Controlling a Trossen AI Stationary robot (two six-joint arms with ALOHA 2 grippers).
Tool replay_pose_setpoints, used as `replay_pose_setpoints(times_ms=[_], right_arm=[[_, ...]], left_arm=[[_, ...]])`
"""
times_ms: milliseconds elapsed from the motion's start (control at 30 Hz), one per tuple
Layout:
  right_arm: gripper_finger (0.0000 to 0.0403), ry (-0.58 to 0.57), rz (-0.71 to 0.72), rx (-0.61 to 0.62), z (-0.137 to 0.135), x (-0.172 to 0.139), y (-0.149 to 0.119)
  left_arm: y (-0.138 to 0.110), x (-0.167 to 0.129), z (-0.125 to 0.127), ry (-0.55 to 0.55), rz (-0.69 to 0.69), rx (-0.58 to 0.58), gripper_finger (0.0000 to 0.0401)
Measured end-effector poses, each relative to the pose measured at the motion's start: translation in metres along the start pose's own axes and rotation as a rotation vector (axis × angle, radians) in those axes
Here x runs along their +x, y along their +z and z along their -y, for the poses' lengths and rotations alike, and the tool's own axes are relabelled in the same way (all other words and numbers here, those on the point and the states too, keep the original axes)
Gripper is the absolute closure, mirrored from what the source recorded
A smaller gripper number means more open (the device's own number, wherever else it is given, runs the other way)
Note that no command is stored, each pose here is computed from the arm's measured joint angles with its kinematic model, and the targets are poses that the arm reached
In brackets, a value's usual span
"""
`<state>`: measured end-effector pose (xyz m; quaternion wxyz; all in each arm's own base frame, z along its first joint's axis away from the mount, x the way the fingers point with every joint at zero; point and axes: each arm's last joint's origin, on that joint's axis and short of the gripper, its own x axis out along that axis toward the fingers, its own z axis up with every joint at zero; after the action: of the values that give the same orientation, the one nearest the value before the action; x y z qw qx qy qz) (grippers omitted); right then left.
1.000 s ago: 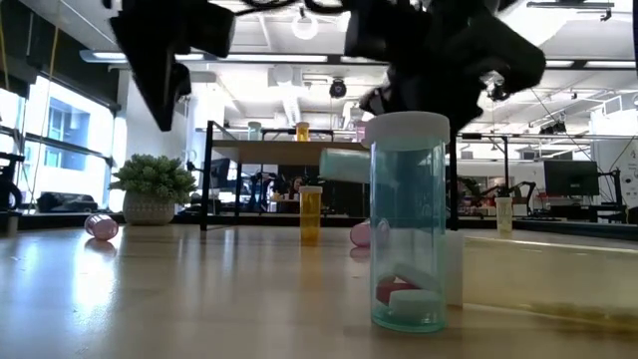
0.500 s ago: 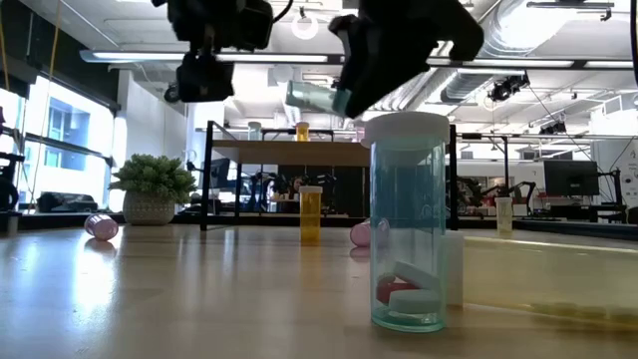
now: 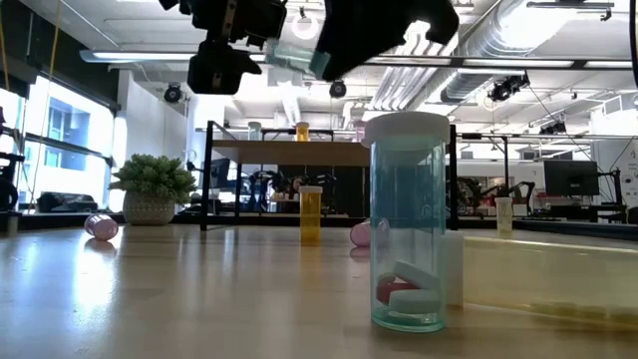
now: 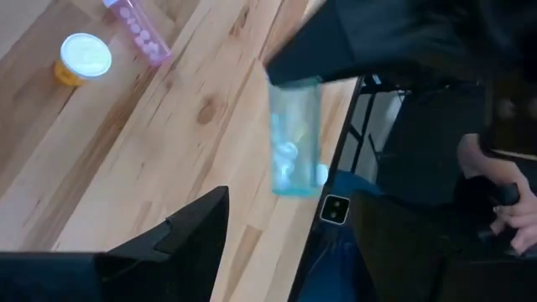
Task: Pick and place medicine bottles onto shelf by color
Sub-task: Put the top blue pill bottle on the shelf aligned with the blue pill bottle
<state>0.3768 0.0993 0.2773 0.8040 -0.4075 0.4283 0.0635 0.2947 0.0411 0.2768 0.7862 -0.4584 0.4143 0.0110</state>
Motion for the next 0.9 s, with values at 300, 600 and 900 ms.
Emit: replay_pose_setpoints(times_ms=[300,600,900], right_arm=[[0.0299,-0.063,0.024,-0.025,0.013,-0.01,0.008],[0.0299,-0.117,-0.015,-0.072,0.017,-0.01,0.006],[0.0299,-0.122,-0.022,-0.079,0.019,-0.009,0.005]], left_arm=[[0.005,0.0,0.005,-0.043,0.043,-0.013,0.0162],[0.006,0.0,0.009,-0.107,0.035,-0.026,0.0162],[0.006,0.0,0.009,-0.106,0.035,-0.018,0.0203]])
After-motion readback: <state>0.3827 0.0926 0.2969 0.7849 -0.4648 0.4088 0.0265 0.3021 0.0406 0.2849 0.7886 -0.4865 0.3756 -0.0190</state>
